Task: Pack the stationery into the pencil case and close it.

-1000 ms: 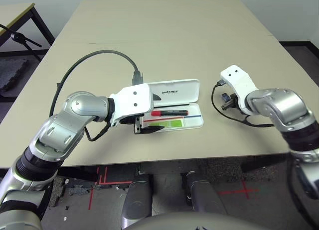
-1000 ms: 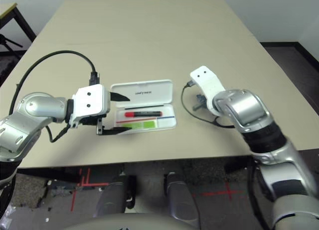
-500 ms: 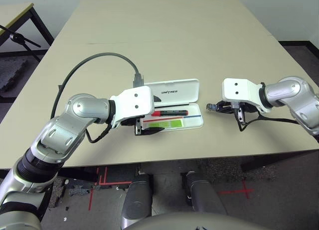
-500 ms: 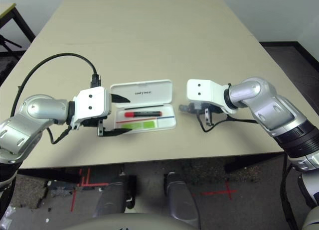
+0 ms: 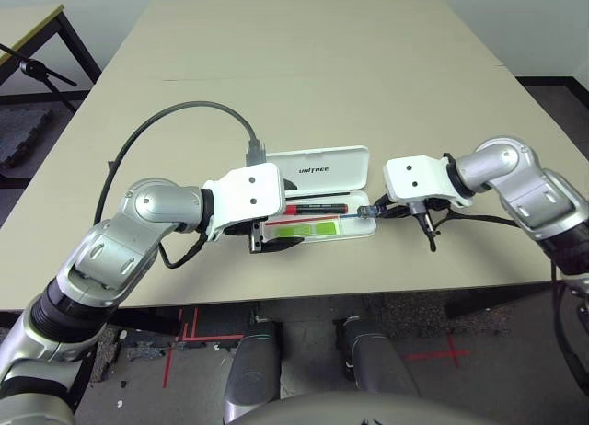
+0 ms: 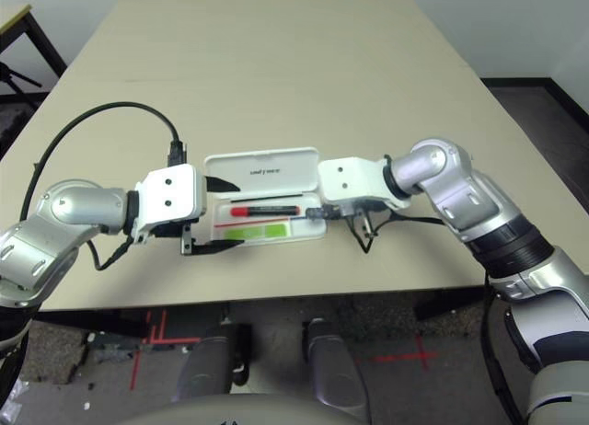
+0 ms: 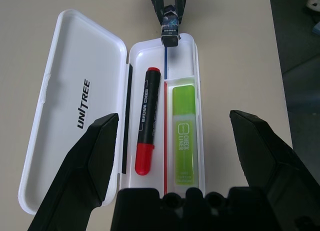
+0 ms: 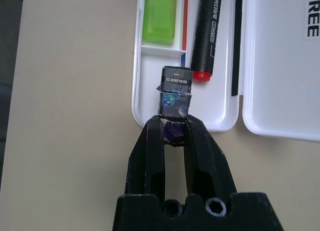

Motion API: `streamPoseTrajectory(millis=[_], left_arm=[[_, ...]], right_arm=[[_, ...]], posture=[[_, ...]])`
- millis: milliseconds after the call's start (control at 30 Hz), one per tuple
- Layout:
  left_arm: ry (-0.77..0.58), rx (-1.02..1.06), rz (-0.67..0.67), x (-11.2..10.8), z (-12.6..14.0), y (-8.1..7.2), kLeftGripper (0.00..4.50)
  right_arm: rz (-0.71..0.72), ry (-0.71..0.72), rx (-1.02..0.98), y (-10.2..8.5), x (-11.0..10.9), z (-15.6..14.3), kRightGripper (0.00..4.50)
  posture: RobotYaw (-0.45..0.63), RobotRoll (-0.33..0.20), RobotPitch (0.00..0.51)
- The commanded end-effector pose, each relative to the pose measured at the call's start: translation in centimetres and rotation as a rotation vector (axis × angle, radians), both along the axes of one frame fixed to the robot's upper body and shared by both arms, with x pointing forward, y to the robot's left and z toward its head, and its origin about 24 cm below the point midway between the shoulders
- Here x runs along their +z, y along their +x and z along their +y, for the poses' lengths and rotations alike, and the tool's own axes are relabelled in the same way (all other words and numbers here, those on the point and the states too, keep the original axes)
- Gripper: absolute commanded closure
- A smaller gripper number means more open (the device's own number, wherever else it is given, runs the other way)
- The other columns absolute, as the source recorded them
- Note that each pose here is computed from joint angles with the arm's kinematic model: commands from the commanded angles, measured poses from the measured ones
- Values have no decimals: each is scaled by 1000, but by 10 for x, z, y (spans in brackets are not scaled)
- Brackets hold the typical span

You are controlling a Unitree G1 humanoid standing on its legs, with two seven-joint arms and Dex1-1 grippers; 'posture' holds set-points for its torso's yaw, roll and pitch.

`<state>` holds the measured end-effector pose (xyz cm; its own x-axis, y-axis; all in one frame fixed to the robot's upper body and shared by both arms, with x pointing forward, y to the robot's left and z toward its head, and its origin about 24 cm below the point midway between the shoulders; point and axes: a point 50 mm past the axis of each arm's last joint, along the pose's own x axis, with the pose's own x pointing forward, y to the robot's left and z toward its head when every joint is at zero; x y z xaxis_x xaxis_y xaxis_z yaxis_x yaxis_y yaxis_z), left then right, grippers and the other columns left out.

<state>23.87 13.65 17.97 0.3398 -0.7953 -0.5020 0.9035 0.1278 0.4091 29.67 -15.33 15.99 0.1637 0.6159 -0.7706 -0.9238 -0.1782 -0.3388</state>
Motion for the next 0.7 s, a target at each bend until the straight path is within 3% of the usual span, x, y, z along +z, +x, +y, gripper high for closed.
streamPoseTrajectory(millis=[33, 467, 500, 700], left_arm=[[13, 6, 5, -3, 0, -1, 0], [15, 16, 0, -2, 0, -2, 0], [15, 17, 0, -2, 0, -1, 0], [18, 22, -1, -2, 1, -1, 0]], right_arm=[[8, -31, 16, 0, -5, 7, 4228], [-32, -12, 64, 3, -6, 21, 4228], [-39, -8, 65, 4, -5, 21, 3506], [-56, 41, 68, 6, 6, 17, 1340]], posture=[[113, 0, 125], [124, 0, 124], [126, 0, 123], [123, 0, 122]])
